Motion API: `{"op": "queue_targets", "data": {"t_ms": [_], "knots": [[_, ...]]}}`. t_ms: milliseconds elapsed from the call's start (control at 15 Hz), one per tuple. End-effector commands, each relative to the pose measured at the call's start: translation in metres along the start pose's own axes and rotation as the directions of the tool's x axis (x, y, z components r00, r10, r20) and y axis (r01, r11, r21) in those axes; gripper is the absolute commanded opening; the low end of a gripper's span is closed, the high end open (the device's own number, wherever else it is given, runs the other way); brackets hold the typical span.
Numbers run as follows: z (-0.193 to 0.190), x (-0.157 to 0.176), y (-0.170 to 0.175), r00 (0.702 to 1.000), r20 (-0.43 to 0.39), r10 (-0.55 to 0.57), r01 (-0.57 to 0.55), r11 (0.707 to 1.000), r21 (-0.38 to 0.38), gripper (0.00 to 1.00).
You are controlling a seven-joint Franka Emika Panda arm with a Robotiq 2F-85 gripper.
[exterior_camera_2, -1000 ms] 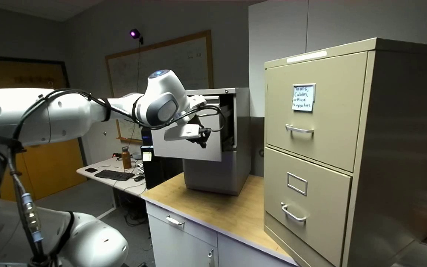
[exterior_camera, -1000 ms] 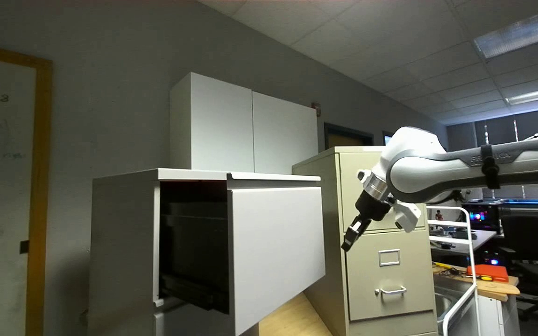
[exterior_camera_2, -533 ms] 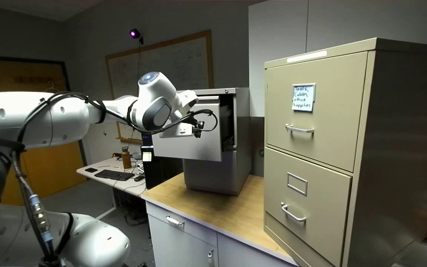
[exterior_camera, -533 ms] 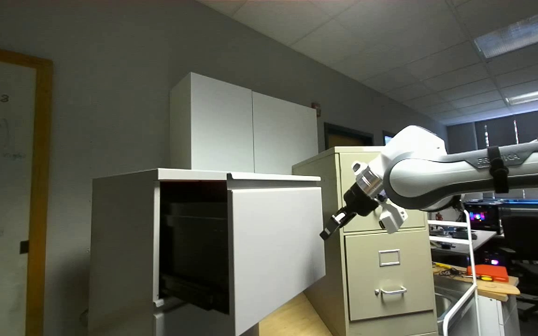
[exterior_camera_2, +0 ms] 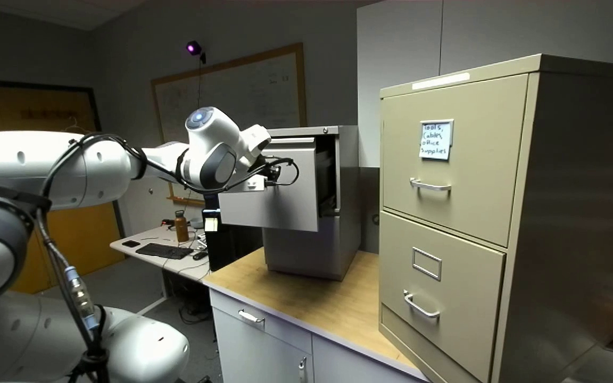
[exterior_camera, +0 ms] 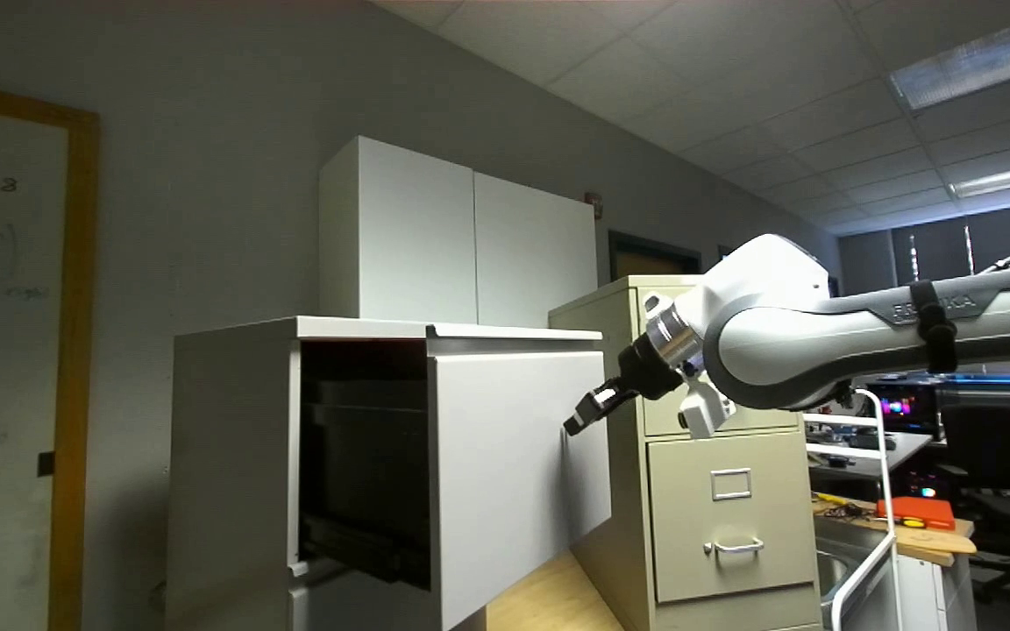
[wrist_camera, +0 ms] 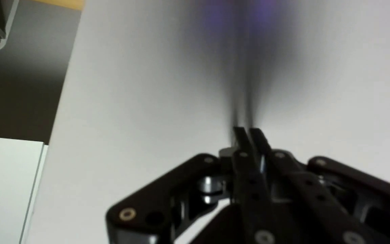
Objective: Close the open top drawer
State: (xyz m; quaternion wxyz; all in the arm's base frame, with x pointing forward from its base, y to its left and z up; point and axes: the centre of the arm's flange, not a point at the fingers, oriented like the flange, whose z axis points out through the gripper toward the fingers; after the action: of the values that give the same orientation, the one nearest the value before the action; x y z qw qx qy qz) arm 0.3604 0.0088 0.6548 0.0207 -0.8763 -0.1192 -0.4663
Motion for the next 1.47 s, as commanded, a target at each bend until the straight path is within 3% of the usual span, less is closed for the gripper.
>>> {"op": "queue_targets", "data": {"t_ms": [0, 600, 1400], "knots": [[0.010, 0.014, -0.021, 0.999, -0.038, 0.019, -0.018, 1.000, 0.025, 0.07], [0.065, 0.047, -0.037, 0.997, -0.074, 0.036, -0.038, 0.999, -0.028, 0.07], [0.154, 0.108, -0.051, 0.997, -0.021, 0.075, -0.076, 0.995, -0.058, 0.07]]}}
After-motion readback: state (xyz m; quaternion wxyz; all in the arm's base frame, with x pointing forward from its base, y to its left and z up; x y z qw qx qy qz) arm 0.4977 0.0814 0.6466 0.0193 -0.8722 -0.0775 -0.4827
